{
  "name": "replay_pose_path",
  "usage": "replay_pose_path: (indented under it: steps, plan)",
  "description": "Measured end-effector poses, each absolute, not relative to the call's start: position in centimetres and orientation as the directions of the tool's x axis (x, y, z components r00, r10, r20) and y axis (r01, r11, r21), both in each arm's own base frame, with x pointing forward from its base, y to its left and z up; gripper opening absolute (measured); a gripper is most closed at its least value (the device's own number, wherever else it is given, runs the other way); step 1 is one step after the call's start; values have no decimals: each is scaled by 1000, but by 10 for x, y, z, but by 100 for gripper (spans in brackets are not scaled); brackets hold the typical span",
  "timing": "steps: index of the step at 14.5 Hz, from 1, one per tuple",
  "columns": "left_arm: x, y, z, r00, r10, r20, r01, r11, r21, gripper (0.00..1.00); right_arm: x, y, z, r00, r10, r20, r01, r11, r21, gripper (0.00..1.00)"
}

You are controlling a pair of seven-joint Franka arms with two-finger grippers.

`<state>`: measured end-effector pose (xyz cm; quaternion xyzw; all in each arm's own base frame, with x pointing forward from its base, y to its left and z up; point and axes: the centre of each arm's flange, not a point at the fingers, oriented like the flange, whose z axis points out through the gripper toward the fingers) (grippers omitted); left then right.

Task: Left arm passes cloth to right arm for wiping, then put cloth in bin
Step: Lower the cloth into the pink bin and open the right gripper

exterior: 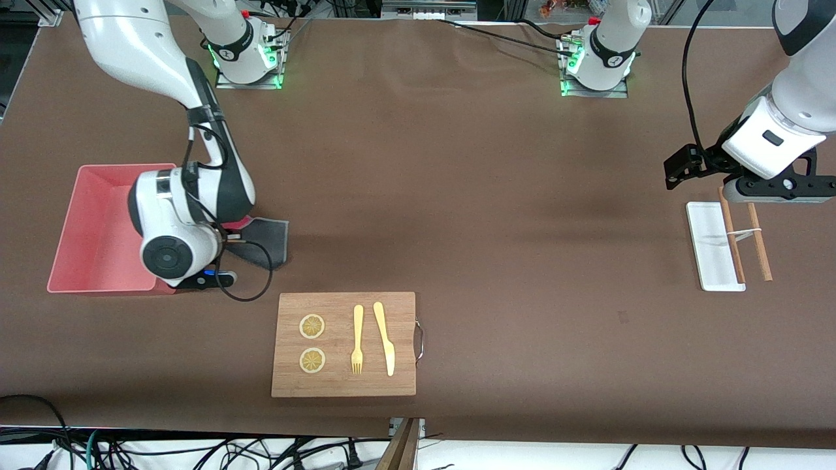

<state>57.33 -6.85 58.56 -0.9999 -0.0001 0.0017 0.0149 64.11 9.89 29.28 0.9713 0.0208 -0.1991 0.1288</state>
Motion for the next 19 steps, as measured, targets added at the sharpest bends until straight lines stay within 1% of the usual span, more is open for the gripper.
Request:
replay_pose_path:
  steps: [4, 7, 9, 12, 15, 19]
  plan:
    - [573, -70, 586, 1000, -2, -3, -2, -1000, -30, 100, 639, 76, 374, 938, 25, -345, 97, -976, 194, 2]
    - [573, -70, 586, 1000, -2, -3, -2, -1000, -30, 100, 629, 63, 432, 933, 42, -359, 109, -979, 169, 2]
    - [573, -70, 586, 1000, -2, -3, -3, -1000, -30, 100, 629, 53, 461, 930, 56, -364, 120, -980, 156, 2]
    - [573, -70, 586, 1000, -3, -2, -3, -1000, -30, 100, 628, 10, 495, 934, 88, -345, 138, -983, 123, 2]
    - [573, -70, 586, 1000, -3, -3, -3, -1000, -30, 100, 617, -48, 519, 929, 128, -346, 173, -980, 102, 2]
    - [573, -70, 586, 1000, -3, -2, -3, -1000, -30, 100, 604, -114, 528, 920, 148, -363, 195, -976, 98, 2]
